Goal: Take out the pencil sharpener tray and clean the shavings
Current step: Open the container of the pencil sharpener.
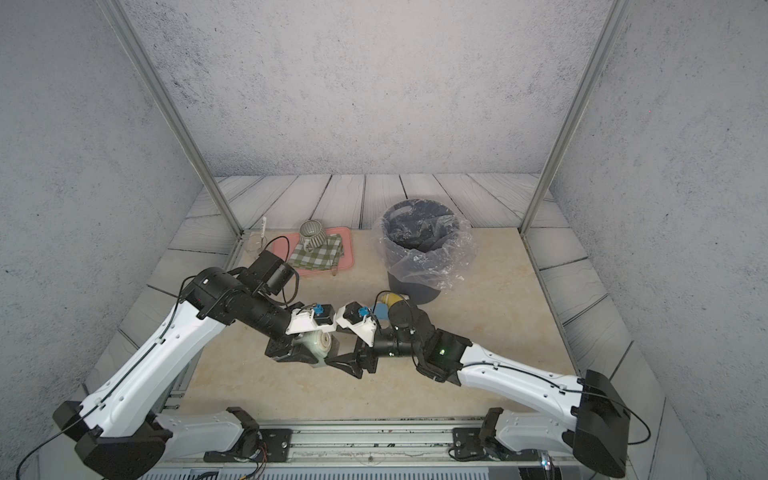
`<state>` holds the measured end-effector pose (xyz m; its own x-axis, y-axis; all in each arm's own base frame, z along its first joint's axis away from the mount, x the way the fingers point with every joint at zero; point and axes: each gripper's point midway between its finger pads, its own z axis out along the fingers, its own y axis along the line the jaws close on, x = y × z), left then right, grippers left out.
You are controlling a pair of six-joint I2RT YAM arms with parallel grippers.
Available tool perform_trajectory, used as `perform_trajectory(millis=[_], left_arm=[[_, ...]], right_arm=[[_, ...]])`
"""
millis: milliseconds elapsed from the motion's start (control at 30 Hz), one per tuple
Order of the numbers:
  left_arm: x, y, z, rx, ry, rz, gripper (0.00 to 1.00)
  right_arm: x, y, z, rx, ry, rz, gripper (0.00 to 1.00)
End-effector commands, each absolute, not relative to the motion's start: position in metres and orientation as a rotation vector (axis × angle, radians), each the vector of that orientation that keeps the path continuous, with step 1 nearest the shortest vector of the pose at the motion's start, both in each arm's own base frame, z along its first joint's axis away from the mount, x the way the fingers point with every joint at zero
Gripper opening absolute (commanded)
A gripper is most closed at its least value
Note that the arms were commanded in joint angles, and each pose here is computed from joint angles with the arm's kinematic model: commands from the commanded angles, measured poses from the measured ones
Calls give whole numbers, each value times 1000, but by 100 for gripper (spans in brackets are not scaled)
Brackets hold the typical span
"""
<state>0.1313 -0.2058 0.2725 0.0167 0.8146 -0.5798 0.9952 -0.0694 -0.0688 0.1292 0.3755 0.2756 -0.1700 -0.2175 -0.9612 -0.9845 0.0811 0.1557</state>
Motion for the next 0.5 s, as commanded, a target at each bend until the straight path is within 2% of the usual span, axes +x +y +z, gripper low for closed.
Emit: perform_trajectory(millis=[0, 267, 467], left_arm=[[125, -207, 277, 1937, 1833, -722, 0], [124, -206, 275, 1938, 1840, -714, 0], [124, -205, 273, 1939, 1844, -711, 0]], right_arm=[[127, 379, 278, -1252, 1530, 1184, 82], [126, 379, 279, -1256, 1527, 1192, 77], [124, 379, 279, -1259, 1527, 1201, 68]])
